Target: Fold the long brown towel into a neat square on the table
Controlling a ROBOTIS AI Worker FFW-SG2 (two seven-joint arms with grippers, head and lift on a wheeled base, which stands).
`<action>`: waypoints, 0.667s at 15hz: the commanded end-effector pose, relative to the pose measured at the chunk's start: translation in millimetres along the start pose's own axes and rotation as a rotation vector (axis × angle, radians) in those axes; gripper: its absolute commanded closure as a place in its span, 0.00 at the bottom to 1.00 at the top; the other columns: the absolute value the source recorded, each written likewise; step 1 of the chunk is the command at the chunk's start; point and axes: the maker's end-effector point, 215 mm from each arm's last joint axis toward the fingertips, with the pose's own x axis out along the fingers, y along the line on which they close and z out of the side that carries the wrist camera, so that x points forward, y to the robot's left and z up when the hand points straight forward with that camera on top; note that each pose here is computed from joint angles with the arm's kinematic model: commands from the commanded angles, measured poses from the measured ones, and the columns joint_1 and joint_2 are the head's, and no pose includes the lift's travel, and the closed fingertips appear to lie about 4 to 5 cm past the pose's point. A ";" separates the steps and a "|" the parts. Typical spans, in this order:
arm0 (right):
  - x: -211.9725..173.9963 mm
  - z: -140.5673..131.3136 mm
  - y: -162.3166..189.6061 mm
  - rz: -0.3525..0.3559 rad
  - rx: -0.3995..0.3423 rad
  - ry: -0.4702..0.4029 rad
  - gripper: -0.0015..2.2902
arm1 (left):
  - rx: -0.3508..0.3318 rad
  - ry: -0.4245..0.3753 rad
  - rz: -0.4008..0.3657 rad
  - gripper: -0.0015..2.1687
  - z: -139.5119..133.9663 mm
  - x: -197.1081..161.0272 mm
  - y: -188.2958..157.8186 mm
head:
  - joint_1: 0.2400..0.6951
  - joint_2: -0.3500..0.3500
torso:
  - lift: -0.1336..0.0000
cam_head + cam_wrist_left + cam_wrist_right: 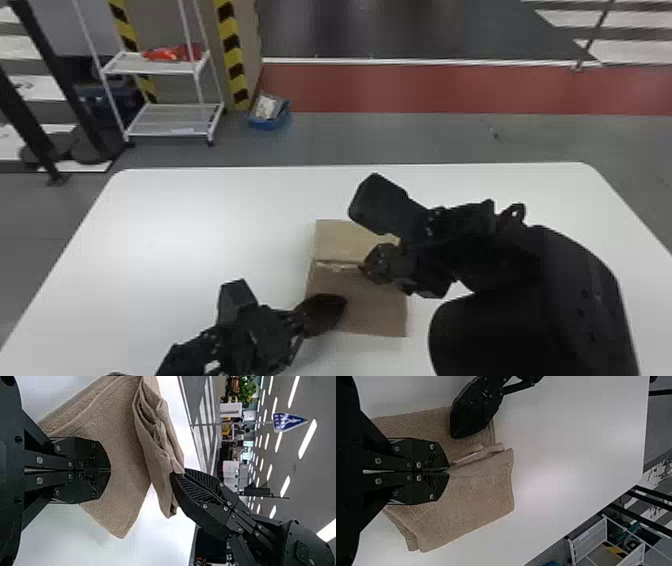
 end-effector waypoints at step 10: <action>-1.1 2.7 33.5 0.041 -0.019 -0.006 0.63 | -0.019 0.046 0.004 0.97 -11.7 4.0 2.9 | 1.00 0.54 | 0.07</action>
